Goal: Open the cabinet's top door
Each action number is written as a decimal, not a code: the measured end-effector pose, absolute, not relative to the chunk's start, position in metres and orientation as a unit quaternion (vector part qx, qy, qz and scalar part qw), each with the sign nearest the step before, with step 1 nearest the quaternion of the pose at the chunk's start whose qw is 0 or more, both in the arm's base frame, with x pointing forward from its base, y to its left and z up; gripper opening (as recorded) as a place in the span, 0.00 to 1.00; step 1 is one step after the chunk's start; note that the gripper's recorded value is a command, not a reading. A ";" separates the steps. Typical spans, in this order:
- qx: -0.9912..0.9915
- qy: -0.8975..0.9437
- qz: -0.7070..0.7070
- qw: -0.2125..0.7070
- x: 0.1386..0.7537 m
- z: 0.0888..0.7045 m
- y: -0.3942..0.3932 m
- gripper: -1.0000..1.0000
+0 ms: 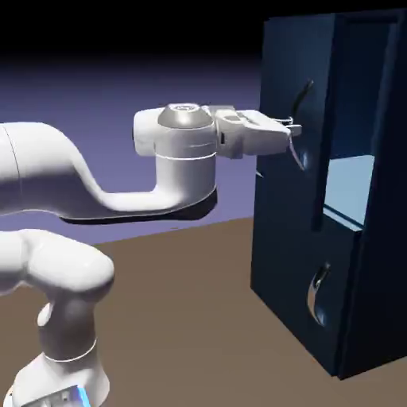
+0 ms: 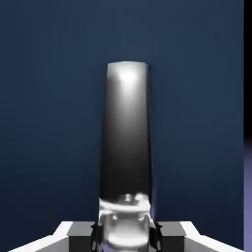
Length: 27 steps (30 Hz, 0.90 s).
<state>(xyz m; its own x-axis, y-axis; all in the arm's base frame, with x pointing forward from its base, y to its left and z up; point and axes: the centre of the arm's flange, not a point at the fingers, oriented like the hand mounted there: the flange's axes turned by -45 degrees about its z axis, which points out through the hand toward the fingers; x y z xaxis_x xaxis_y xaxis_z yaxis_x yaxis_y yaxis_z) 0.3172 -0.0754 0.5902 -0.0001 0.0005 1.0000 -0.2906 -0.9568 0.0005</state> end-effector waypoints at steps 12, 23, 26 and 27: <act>0.679 -0.197 0.679 0.198 0.252 0.590 -0.002 0.00; 0.653 -0.271 0.653 0.272 0.215 0.590 0.070 0.00; 0.644 -0.292 0.644 0.292 0.207 0.590 0.092 0.00; 0.640 -0.300 0.641 0.300 0.205 0.590 0.100 0.00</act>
<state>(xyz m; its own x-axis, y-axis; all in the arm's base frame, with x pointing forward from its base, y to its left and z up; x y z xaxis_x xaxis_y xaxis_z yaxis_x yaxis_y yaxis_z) 0.2047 0.0996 0.5903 -0.0001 0.0000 1.0000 -0.7675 -0.6410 -0.0001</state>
